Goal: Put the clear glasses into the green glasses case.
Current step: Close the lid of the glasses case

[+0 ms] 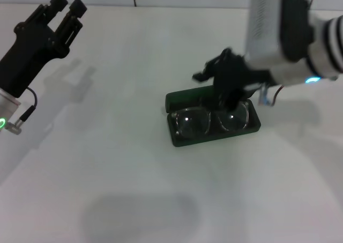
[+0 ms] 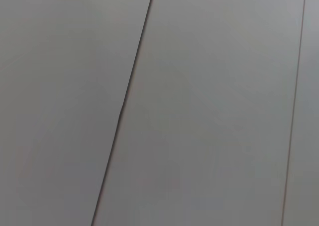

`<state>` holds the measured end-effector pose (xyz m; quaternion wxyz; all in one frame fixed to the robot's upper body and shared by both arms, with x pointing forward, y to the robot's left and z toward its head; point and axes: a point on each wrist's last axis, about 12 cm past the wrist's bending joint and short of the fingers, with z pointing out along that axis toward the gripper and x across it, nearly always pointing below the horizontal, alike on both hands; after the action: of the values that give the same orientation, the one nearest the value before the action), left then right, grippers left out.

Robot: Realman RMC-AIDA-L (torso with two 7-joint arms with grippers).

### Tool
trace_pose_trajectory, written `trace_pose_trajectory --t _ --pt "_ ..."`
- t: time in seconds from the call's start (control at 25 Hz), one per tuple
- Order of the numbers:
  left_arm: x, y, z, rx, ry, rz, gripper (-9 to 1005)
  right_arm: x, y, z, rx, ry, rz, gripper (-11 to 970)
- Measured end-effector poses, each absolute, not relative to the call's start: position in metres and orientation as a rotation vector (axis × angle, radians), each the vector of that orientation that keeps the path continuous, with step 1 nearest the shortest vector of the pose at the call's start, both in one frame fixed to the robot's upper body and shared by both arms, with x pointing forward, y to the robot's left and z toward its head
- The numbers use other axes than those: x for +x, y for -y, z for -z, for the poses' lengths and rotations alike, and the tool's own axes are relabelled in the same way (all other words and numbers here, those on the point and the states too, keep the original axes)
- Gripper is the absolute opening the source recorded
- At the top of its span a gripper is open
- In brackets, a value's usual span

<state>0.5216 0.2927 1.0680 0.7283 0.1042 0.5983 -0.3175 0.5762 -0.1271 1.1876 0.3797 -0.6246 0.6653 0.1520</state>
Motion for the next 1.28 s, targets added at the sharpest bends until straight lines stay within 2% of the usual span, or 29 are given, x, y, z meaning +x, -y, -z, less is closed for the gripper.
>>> trace_pose_trajectory --t 0.28,0.56,0.68,0.84,1.0,1.28 --pt "0.524 -0.283 -1.063 0.298 -1.373 0.733 506 0.590 0.168 -1.176 -1.373 -1.753 -0.369 418" --pt "0.548 -0.256 -1.057 0.374 -1.520 0.774 505 0.588 0.212 -1.171 -1.137 -1.672 -0.553 419" --pt "0.557 -0.239 -1.054 0.454 -1.593 0.799 505 0.579 0.235 -1.165 -1.115 -1.627 -0.615 419" --pt "0.564 -0.220 -1.053 0.538 -1.631 0.825 505 0.555 0.268 -1.141 -1.147 -1.612 -0.726 419" --pt "0.569 -0.209 -1.056 0.599 -1.648 0.849 505 0.530 0.282 -1.115 -1.193 -1.569 -0.838 419" --pt "0.573 -0.192 -1.059 0.708 -1.673 0.894 505 0.518 0.291 -1.078 -1.151 -1.678 -0.835 419"
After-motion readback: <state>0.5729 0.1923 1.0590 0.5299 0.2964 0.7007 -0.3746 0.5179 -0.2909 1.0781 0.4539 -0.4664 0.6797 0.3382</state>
